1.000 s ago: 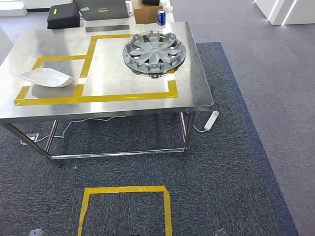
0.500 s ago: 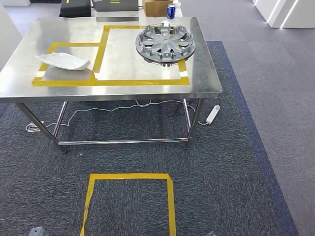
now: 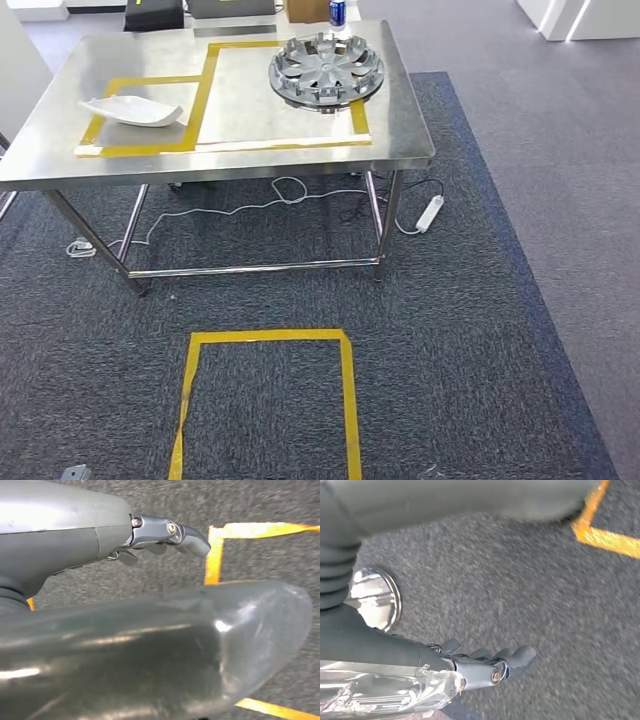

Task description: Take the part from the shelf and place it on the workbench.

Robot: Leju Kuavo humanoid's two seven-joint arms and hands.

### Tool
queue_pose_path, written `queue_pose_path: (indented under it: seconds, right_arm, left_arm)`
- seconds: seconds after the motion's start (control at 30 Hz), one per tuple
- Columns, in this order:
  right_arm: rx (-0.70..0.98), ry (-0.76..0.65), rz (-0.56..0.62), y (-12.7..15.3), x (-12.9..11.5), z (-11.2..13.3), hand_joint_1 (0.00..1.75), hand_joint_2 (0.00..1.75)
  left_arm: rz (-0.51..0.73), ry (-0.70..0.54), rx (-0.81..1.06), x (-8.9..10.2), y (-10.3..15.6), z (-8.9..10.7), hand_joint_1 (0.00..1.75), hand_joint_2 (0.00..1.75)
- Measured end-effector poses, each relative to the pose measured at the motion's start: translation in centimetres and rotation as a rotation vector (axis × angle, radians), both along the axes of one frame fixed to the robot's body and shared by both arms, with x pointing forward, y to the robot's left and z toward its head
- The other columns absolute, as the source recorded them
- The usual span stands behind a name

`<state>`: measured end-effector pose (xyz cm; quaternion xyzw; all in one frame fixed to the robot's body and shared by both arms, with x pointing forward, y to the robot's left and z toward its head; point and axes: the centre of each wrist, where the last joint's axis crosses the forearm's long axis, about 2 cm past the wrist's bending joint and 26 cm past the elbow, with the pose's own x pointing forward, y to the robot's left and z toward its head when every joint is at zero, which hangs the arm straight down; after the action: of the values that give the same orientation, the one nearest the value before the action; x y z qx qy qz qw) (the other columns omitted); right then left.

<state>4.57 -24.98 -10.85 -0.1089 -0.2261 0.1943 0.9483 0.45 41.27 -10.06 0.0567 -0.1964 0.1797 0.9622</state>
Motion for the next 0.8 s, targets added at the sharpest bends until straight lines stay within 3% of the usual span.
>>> queue_pose_path:
  seconds: [0.13, 0.8]
  right_arm:
    - [0.025, 0.013, -0.019, 0.2, 0.0, 0.0, 0.0, 0.0]
    - [0.082, 0.057, -0.037, -0.3, -1.0, -0.2, 0.0, 0.0]
  left_arm:
    - [-0.015, -0.003, 0.019, 0.1, 0.0, 0.0, 0.0, 0.0]
    - [-0.007, 0.073, -0.051, 0.5, -0.6, -0.1, 0.0, 0.0]
